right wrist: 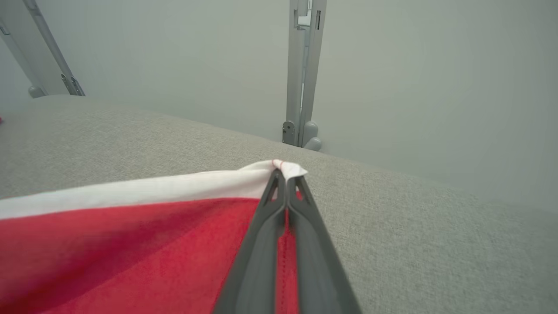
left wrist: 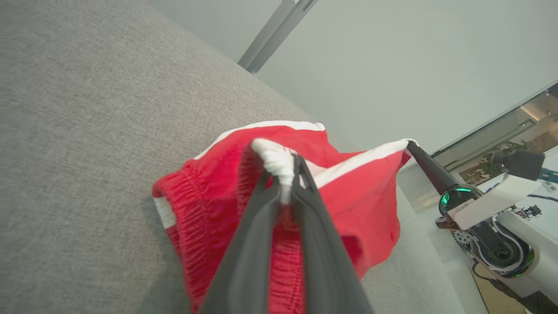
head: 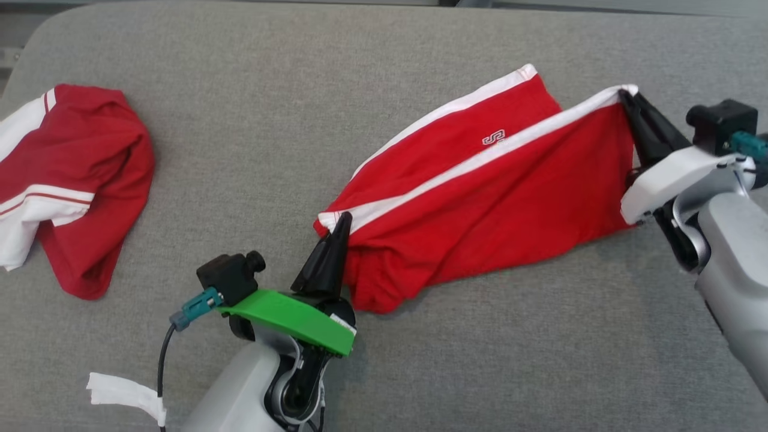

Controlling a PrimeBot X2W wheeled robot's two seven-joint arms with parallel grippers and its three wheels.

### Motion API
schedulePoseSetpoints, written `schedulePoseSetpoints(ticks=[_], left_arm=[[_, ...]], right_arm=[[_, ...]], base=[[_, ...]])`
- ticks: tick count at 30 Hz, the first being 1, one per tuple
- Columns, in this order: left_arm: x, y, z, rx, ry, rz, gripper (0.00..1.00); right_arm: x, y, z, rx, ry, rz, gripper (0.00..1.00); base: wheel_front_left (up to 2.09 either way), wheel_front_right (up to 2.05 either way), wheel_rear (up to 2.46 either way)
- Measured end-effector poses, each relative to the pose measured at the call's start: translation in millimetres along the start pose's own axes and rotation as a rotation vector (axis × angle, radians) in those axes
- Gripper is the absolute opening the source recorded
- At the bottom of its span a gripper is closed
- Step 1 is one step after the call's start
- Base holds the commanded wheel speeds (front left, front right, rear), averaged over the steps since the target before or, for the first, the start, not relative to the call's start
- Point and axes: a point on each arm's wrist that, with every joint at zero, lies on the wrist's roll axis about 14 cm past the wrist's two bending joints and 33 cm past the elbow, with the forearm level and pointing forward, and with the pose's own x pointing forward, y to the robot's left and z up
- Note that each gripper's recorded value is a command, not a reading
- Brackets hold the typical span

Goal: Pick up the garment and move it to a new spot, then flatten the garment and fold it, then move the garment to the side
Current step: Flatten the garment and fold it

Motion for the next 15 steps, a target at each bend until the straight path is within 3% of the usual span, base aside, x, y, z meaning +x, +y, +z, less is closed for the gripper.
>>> schedulePoseSetpoints(ticks=[14, 15], left_arm=[[30.2, 41.3, 26.7, 0.084, -0.069, 0.087, 0.0], [31.1, 43.4, 25.5, 0.08, -0.065, 0.091, 0.11]], right_arm=[[90.9, 17.9, -42.0, -0.065, 0.089, 0.109, 0.0], [94.4, 19.2, -46.7, -0.064, 0.098, 0.112, 0.0]], base=[[0.0, 0.0, 0.0], [0.0, 0.0, 0.0]])
